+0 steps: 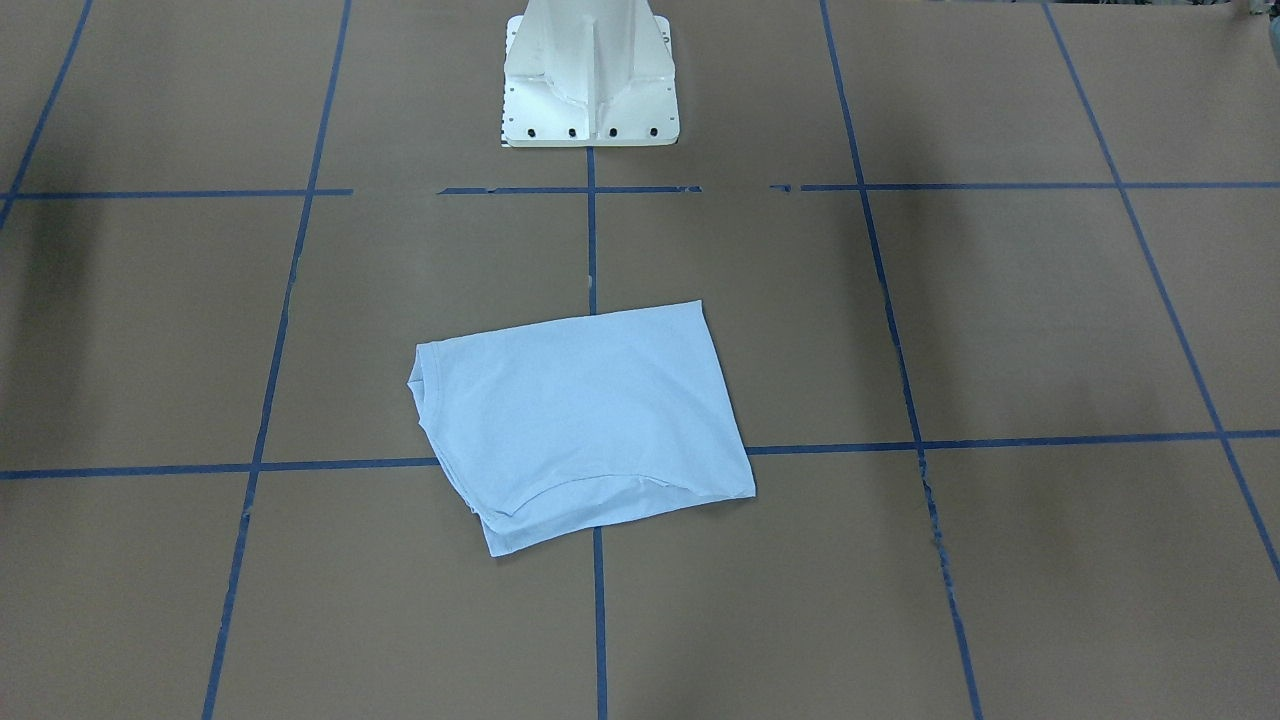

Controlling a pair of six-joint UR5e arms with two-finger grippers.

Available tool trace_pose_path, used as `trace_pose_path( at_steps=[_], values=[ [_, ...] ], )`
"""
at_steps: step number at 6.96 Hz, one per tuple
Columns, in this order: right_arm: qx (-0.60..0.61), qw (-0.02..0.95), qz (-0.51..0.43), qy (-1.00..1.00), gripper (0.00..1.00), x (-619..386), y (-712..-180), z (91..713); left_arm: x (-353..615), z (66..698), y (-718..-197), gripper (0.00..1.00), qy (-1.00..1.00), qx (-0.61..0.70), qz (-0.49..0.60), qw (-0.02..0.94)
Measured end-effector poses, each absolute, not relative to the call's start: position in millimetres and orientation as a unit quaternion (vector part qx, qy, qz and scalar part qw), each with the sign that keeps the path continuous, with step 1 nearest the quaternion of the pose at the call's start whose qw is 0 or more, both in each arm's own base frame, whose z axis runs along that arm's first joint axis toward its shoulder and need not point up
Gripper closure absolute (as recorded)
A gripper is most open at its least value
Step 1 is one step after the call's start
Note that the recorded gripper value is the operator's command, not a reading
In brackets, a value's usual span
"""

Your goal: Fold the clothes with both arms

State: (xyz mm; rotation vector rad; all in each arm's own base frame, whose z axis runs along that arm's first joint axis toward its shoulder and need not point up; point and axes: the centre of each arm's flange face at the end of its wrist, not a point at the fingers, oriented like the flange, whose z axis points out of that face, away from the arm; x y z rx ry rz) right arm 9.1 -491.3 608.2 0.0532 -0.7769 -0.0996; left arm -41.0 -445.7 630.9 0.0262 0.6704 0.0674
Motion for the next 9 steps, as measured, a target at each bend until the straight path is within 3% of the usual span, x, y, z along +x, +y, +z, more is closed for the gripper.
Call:
trace_pose_path(
  at_steps=[9],
  values=[
    [-0.009, 0.939, -0.037, -0.342, 0.00, 18.5, -460.1, 649.3, -40.2, 626.2, -448.1, 0.00, 0.330, 0.017, 0.033, 0.943]
  ],
)
